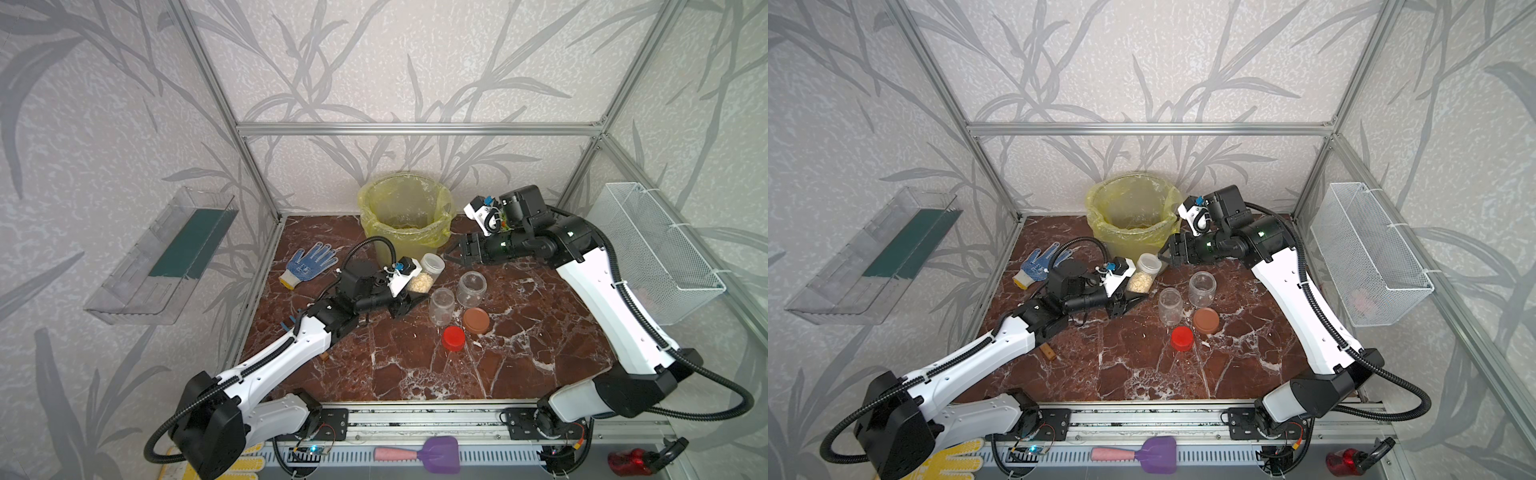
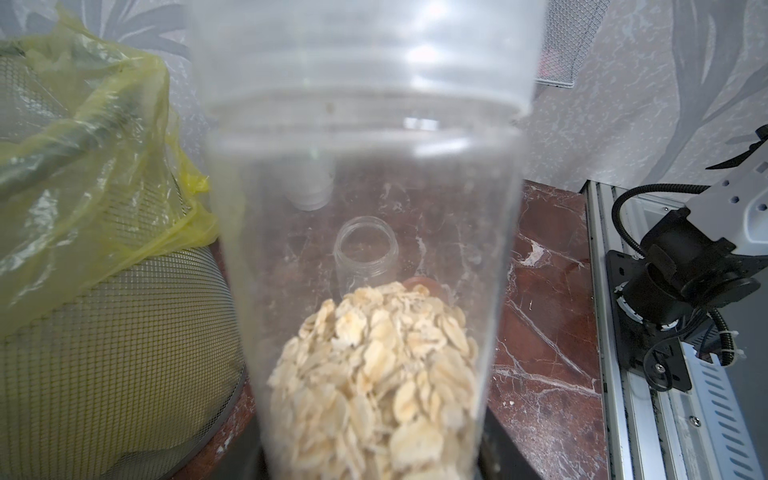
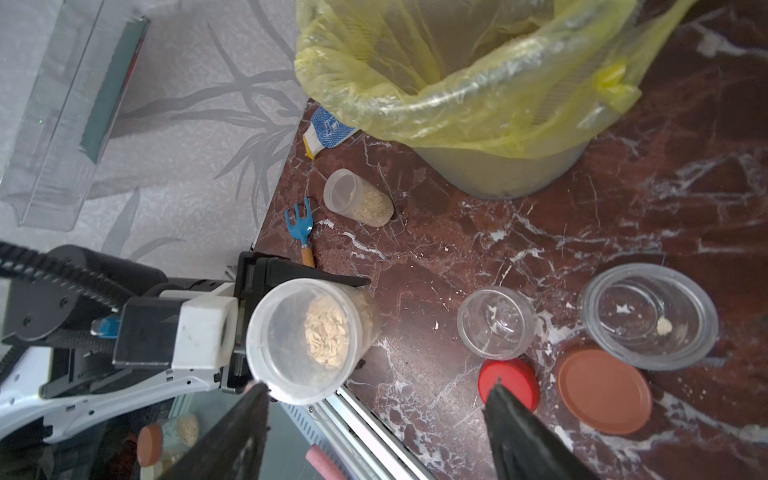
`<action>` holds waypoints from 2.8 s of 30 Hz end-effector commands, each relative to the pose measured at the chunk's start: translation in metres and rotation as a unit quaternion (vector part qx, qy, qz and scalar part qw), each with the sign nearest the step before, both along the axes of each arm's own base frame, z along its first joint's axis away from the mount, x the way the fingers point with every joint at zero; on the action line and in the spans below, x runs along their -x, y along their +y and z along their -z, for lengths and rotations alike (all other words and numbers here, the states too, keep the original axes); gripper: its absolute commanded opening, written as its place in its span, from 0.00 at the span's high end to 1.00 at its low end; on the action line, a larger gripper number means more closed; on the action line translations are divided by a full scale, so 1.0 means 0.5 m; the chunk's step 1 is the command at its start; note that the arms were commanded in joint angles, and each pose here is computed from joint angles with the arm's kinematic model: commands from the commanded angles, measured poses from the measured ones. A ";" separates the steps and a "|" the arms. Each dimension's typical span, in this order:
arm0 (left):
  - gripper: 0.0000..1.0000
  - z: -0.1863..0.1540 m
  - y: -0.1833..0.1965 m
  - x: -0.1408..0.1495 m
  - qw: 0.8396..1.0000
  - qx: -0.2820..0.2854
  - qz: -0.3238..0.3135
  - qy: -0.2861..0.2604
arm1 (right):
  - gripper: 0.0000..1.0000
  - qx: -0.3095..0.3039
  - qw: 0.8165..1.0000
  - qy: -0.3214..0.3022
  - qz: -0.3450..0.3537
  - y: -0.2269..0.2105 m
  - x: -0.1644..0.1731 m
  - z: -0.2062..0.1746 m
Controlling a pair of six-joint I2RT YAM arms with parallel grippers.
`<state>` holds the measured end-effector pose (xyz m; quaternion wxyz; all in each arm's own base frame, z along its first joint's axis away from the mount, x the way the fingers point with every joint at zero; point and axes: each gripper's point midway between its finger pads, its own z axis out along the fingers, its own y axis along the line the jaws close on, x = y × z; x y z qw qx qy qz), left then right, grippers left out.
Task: Empty expired oatmeal from jars
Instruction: Unscrew the lid from the jar.
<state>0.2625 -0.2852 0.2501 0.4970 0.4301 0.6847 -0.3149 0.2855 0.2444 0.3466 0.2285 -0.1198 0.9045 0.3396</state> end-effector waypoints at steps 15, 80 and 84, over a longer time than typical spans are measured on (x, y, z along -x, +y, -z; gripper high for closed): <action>1.00 -0.019 -0.001 -0.007 1.000 0.002 -0.002 -0.019 | 0.16 0.027 0.999 0.031 -0.012 0.070 0.012 0.008; 1.00 0.051 -0.021 0.082 0.986 -0.017 0.115 0.122 | 0.71 -0.058 0.923 -0.128 -0.359 0.151 0.070 -0.059; 1.00 0.070 -0.007 0.076 0.988 -0.025 0.087 0.128 | 0.71 -0.061 0.906 -0.146 -0.393 0.140 0.083 -0.074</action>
